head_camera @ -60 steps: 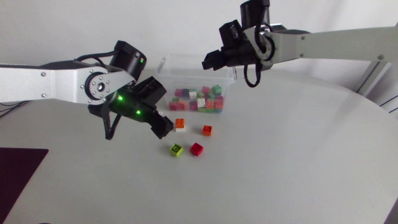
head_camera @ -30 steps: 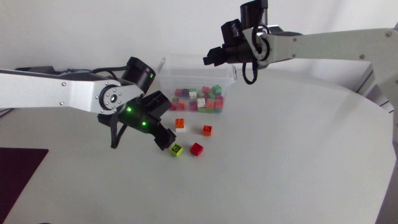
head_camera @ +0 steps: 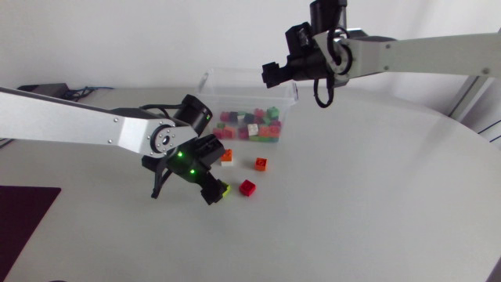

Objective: Place the duplo bricks in the container

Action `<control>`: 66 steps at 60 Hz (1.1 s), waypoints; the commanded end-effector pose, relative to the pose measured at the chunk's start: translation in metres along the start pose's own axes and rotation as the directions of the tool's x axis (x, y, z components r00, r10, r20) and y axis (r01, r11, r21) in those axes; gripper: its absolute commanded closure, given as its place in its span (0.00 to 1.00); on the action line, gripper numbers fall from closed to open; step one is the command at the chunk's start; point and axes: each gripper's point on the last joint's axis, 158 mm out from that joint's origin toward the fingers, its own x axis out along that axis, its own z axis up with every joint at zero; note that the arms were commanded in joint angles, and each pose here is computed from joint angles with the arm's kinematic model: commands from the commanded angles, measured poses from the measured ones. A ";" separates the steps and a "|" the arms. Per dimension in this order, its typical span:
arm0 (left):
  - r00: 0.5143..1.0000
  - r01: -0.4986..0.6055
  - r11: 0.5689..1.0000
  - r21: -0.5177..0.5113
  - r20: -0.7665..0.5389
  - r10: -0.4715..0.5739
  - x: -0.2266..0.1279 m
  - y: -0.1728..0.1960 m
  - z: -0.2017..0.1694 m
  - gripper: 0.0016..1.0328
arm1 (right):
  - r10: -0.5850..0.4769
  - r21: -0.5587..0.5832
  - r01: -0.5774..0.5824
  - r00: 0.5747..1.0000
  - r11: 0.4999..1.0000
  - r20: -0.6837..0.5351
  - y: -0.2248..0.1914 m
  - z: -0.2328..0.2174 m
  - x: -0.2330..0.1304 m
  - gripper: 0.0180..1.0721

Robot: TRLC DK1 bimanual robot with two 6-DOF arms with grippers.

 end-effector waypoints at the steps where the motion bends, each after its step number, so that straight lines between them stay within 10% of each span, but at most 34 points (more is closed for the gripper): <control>1: 0.999 0.004 1.000 -0.017 -0.041 -0.004 0.014 -0.003 -0.006 0.10 | -0.008 -0.001 0.008 1.000 1.000 -0.008 -0.001 -0.001 -0.032 0.04; 26: 1.000 0.005 0.999 -0.053 -0.024 -0.006 0.035 -0.006 0.013 0.16 | 0.075 -0.056 -0.085 0.986 0.995 -0.150 0.051 -0.096 -0.109 0.05; 48: 0.997 -0.001 0.996 -0.090 -0.081 -0.007 0.052 -0.004 0.003 0.81 | 0.219 -0.099 -0.270 0.909 0.958 -0.354 0.099 -0.177 -0.124 0.05; 66: 0.999 -0.031 0.992 -0.119 -0.038 0.027 0.003 0.017 0.009 0.83 | 0.274 -0.125 -0.372 0.837 0.920 -0.473 0.143 -0.217 -0.106 0.05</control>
